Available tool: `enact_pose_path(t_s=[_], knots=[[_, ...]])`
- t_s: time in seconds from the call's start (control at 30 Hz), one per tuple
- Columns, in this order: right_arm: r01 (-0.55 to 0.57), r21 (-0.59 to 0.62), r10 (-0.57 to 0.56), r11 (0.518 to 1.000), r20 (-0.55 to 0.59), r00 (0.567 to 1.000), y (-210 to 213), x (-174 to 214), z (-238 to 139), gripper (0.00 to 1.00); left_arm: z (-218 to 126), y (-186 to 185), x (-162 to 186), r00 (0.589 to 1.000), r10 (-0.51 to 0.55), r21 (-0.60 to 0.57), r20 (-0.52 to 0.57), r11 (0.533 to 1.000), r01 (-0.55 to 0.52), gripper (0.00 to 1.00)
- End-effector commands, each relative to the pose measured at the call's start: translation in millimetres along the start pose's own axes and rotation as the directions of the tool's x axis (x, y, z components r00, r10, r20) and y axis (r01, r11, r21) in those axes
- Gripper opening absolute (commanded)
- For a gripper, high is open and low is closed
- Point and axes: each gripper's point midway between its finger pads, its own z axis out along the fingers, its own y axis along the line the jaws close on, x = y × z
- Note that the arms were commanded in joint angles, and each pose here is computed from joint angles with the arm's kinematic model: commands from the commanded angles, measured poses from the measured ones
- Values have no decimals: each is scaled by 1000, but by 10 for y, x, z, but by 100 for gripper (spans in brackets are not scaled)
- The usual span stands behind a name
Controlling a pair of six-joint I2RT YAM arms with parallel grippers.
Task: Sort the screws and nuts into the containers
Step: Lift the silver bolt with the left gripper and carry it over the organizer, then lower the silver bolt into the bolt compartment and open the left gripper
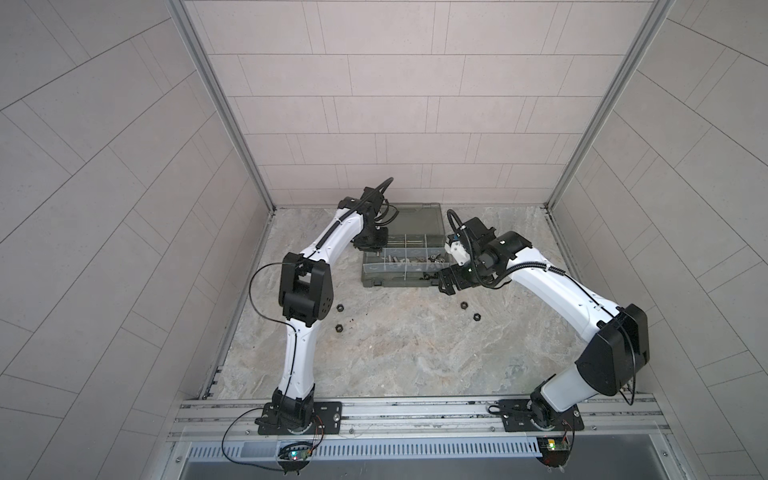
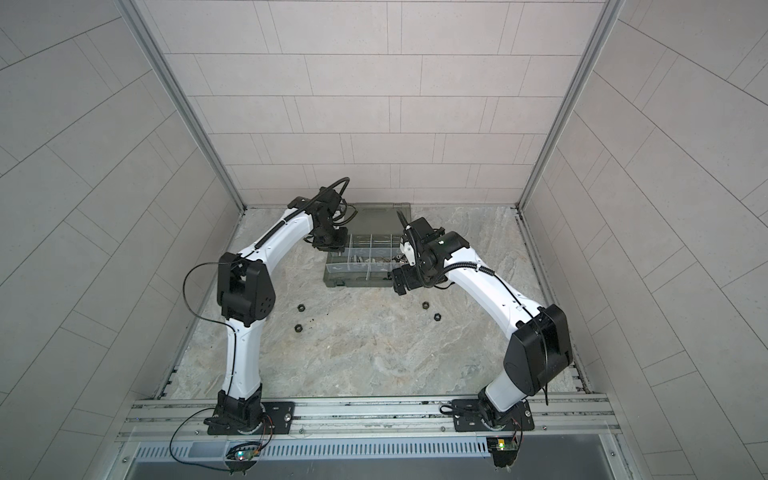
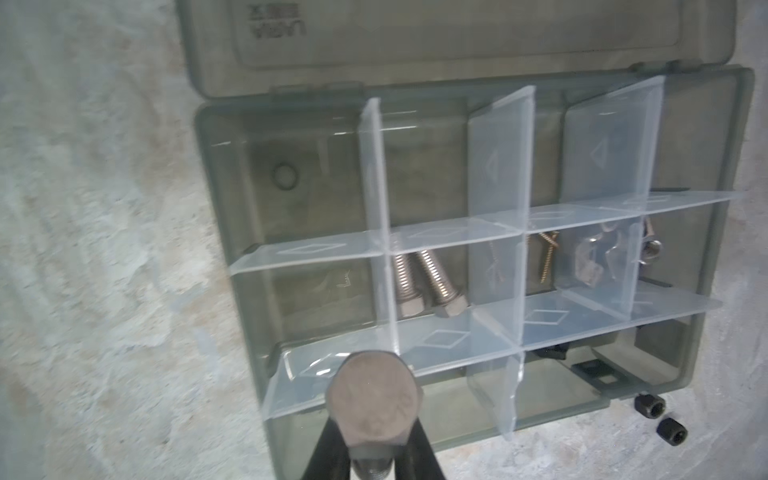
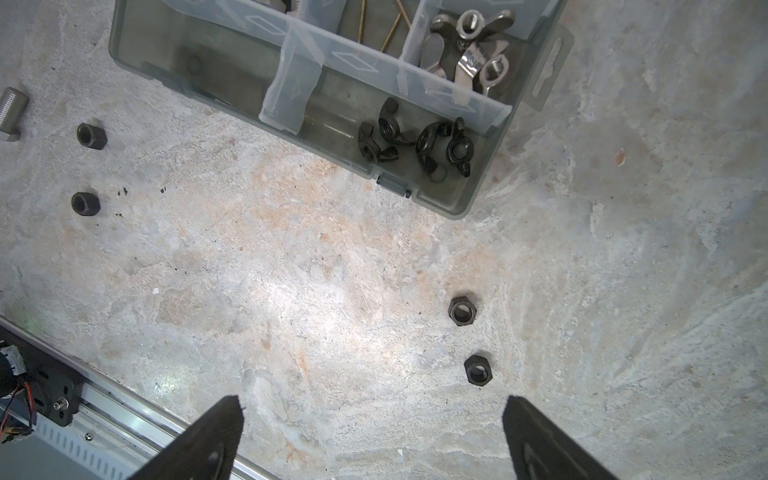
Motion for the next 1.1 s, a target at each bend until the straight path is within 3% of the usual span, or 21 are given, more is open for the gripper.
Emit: enact_pose_path(t_s=[0.0, 0.27, 0.67, 0.8, 0.87, 1.07], knots=[[0, 24, -1, 1000, 17, 1000, -70, 58, -155, 99, 10, -199, -29, 1000, -9, 39, -17, 999, 9, 12], [-24, 46, 23, 999, 20, 1000, -167, 108, -188, 99, 226, -424, -104, 1000, -1, 88, -21, 996, 3, 13], [-41, 55, 40, 998, 22, 999, -215, 82, -185, 99, 370, -460, -38, 999, 10, 96, -53, 995, -5, 14], [-41, 49, 40, 998, 25, 999, -203, 42, -180, 99, 365, -455, -25, 998, 13, 92, -55, 996, -8, 40], [-39, 41, 38, 998, 22, 999, -186, 19, -172, 99, 333, -455, -33, 999, 20, 89, -48, 996, -15, 47], [11, 29, -12, 1000, 37, 999, -82, -128, -199, 99, -1, -344, -52, 1000, 14, 69, 2, 998, -14, 51]])
